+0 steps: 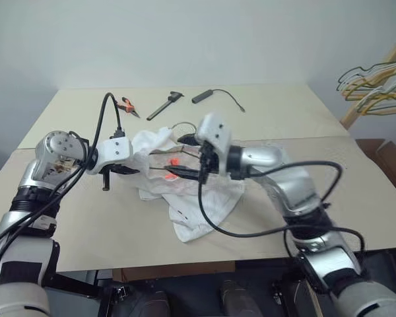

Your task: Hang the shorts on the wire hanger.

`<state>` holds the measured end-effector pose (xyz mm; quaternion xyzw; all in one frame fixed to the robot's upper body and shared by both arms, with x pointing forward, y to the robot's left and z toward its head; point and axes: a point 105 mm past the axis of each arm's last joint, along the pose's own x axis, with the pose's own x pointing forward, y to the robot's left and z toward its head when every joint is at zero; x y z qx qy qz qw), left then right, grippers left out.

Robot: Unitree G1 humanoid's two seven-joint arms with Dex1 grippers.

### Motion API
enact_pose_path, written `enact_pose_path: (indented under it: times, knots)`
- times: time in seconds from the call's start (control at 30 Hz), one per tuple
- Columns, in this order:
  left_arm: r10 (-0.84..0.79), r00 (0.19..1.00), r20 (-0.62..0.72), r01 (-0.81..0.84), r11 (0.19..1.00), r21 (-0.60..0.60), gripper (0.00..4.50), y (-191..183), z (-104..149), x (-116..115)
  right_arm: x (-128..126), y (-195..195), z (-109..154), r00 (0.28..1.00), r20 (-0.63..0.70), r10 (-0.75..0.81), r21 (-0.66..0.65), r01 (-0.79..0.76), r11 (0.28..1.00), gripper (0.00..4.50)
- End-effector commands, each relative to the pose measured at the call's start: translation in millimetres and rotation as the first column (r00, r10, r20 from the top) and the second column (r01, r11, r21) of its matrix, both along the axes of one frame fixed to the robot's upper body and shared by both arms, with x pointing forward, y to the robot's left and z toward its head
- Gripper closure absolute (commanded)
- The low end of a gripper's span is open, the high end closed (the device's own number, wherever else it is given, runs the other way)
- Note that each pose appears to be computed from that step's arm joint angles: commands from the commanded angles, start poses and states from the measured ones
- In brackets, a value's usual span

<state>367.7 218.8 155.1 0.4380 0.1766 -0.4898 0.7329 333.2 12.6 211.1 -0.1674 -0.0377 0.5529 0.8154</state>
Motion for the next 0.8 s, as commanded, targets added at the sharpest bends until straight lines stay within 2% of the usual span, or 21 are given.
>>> enact_pose_path:
  times: [0.03, 0.17, 0.27, 0.4, 0.5, 0.7, 0.73, 0.8]
  knots:
    - [-0.016, 0.999, 0.047, 0.016, 1.000, 0.002, 4.50, 0, 16, 0, 11, 2, 7, 0.999, 0.036, -0.025, 0.017, 0.024, 1.000, 0.93]
    - [-0.006, 0.999, 0.053, 0.006, 1.000, -0.001, 4.50, 1, 18, -1, 12, 1, 8, 0.999, 0.045, -0.017, 0.034, 0.016, 0.999, 2.14]
    - [0.005, 0.998, 0.057, -0.004, 1.000, -0.004, 4.50, 4, 19, -2, -7, -8, 12, 0.996, 0.047, 0.069, 0.066, -0.072, 0.995, 3.15]
    - [0.025, 0.997, 0.067, -0.024, 0.999, -0.025, 4.50, 6, 22, -2, -27, -23, 7, 0.990, 0.073, 0.117, 0.098, -0.124, 0.987, 3.15]
    - [0.031, 0.997, 0.064, -0.029, 0.999, -0.034, 4.50, 7, 23, -3, -29, -34, -2, 0.992, 0.059, 0.109, 0.094, -0.114, 0.989, 2.55]
    - [0.030, 0.998, 0.057, -0.028, 0.999, -0.043, 4.50, 7, 23, -4, 8, -48, -12, 0.996, 0.069, -0.063, 0.034, 0.061, 0.998, 0.60]
    - [0.027, 0.998, 0.056, -0.025, 0.999, -0.042, 4.50, 6, 23, -4, 13, -46, -10, 0.995, 0.071, -0.073, 0.041, 0.070, 0.997, 0.14]
    - [0.025, 0.998, 0.056, -0.023, 0.999, -0.041, 4.50, 5, 23, -3, 17, -41, -3, 0.995, 0.074, -0.073, 0.061, 0.068, 0.996, 0.03]
